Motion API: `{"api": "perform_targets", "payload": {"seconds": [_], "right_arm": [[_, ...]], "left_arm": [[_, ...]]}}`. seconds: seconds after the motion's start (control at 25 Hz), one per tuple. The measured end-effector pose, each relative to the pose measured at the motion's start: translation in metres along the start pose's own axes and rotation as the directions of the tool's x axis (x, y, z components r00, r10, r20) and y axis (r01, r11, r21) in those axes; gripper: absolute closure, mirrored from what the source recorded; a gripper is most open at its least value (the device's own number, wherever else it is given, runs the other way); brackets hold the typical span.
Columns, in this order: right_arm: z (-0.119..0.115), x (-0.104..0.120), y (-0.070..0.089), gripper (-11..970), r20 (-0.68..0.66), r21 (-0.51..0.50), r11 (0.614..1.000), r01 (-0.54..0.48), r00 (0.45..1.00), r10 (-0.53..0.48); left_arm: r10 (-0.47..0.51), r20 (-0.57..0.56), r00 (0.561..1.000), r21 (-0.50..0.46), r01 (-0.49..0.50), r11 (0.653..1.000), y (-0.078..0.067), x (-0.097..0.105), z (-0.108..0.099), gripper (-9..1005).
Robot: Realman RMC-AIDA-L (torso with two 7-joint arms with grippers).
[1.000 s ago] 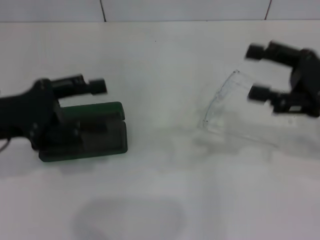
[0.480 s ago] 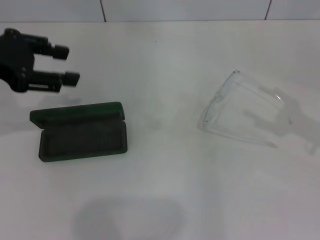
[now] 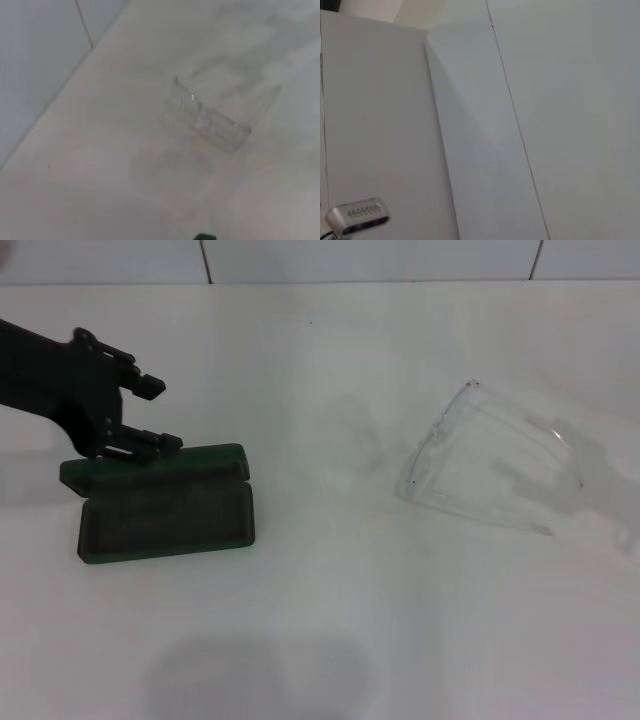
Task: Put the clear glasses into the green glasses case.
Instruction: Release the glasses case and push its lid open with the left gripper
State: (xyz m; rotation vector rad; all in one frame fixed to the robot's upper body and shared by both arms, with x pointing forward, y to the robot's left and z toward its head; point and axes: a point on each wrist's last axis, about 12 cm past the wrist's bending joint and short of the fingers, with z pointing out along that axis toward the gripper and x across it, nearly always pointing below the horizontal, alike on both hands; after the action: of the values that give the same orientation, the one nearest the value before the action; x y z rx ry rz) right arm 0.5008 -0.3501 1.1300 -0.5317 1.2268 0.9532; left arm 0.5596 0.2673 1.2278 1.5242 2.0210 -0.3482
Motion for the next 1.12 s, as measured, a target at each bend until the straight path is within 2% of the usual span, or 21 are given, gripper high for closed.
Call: {"api": "perform_targets", "payload": {"seconds": [0.16, 0.28, 0.84, 1.12], "right_arm": [[0.001, 0.001, -0.001, 80, 0.002, 0.003, 1.0, -0.004, 1.0, 0.004], [0.001, 0.001, -0.001, 80, 0.003, 0.006, 1.0, -0.004, 1.0, 0.004], [-0.003, 0.0, -0.004, 81, 0.013, 0.038, 0.999, 0.008, 1.0, -0.008], [-0.006, 0.001, -0.005, 82, 0.017, 0.063, 0.998, 0.015, 1.0, -0.016]], "left_arm": [[0.02, -0.106, 0.994, -0.016, -0.022, 1.0, 0.003, -0.002, 0.022, 371], [0.031, -0.14, 0.99, -0.015, -0.033, 0.999, 0.006, -0.003, 0.034, 379], [0.029, -0.22, 0.975, 0.015, -0.026, 1.0, 0.017, -0.005, 0.061, 417], [0.033, -0.274, 0.961, 0.03, -0.026, 0.999, 0.016, -0.003, 0.069, 435]]}}
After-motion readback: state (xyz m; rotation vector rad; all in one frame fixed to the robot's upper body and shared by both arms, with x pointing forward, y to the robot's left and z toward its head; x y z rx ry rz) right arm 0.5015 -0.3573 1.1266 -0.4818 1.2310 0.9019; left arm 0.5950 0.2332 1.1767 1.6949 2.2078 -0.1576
